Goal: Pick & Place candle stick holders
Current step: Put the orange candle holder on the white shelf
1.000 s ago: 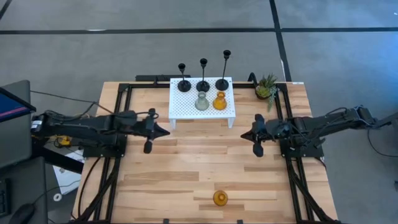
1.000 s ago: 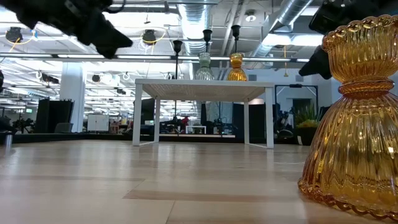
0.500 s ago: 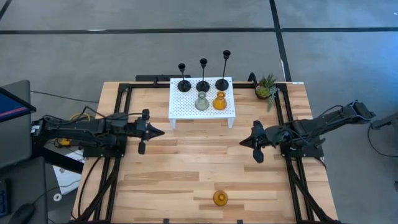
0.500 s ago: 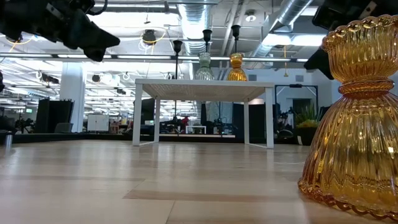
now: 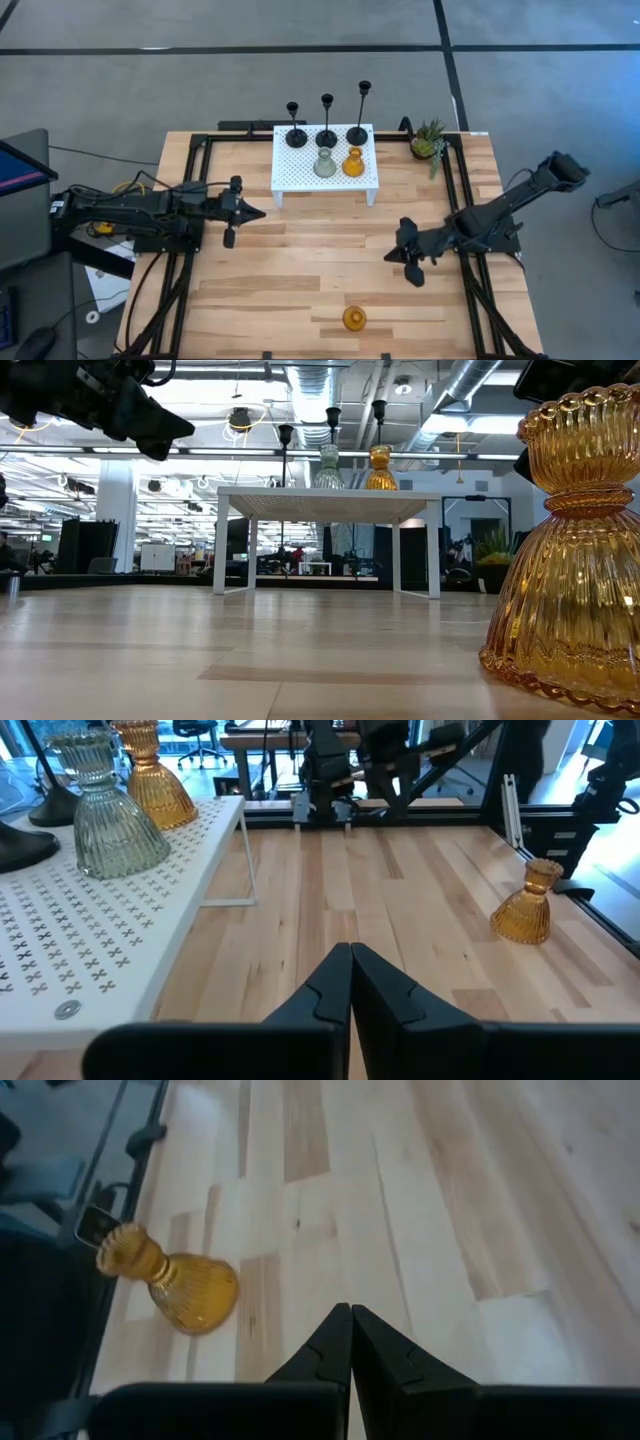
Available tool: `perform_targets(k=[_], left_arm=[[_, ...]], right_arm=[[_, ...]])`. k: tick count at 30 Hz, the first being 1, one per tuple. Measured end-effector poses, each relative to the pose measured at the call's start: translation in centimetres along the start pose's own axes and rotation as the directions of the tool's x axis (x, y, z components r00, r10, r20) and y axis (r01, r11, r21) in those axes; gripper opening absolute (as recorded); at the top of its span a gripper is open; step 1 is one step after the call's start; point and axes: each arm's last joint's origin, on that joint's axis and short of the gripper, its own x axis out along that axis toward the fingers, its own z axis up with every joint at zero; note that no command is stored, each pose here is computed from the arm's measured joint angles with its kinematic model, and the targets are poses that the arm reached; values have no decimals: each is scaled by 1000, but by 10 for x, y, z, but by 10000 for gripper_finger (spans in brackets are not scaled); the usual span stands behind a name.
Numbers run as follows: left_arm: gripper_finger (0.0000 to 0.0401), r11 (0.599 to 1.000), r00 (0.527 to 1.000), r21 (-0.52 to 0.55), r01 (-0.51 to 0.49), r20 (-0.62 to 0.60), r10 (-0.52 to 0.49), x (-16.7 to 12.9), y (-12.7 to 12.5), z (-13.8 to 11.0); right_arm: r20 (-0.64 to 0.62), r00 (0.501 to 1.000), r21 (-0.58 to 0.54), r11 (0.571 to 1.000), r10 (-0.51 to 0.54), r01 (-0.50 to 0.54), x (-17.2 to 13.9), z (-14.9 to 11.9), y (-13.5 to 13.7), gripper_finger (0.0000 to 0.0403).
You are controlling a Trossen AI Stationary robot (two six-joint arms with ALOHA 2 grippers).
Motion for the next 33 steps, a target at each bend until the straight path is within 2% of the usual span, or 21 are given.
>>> perform_targets(k=[9, 13, 19, 24, 29, 33], left_arm=[[7, 1000, 1000, 0, 0, 0, 0, 0, 0, 0], [8, 1000, 1000, 0, 0, -1, 0, 0, 0, 0], [5, 1000, 1000, -1, 0, -1, 0, 0, 0, 0], [9, 998, 1000, -58, 0, 1, 0, 0, 0, 0], [5, 995, 1000, -104, 0, 5, 0, 0, 0, 1], [7, 989, 1000, -151, 1, 6, 0, 0, 0, 1]], right_arm=[[-84, 995, -25, 998, -55, 53, 35, -9, 2, 0], [-106, 994, -17, 1000, -18, 17, 51, -12, 3, 9], [-165, 986, -81, 996, 29, -43, 68, -23, 9, 54], [-236, 968, -111, 987, 87, -115, 75, -31, 23, 76], [-239, 962, -142, 976, 130, -167, 81, -27, 49, 62], [-237, 957, -160, 964, 169, -210, 88, -21, 73, 27]])
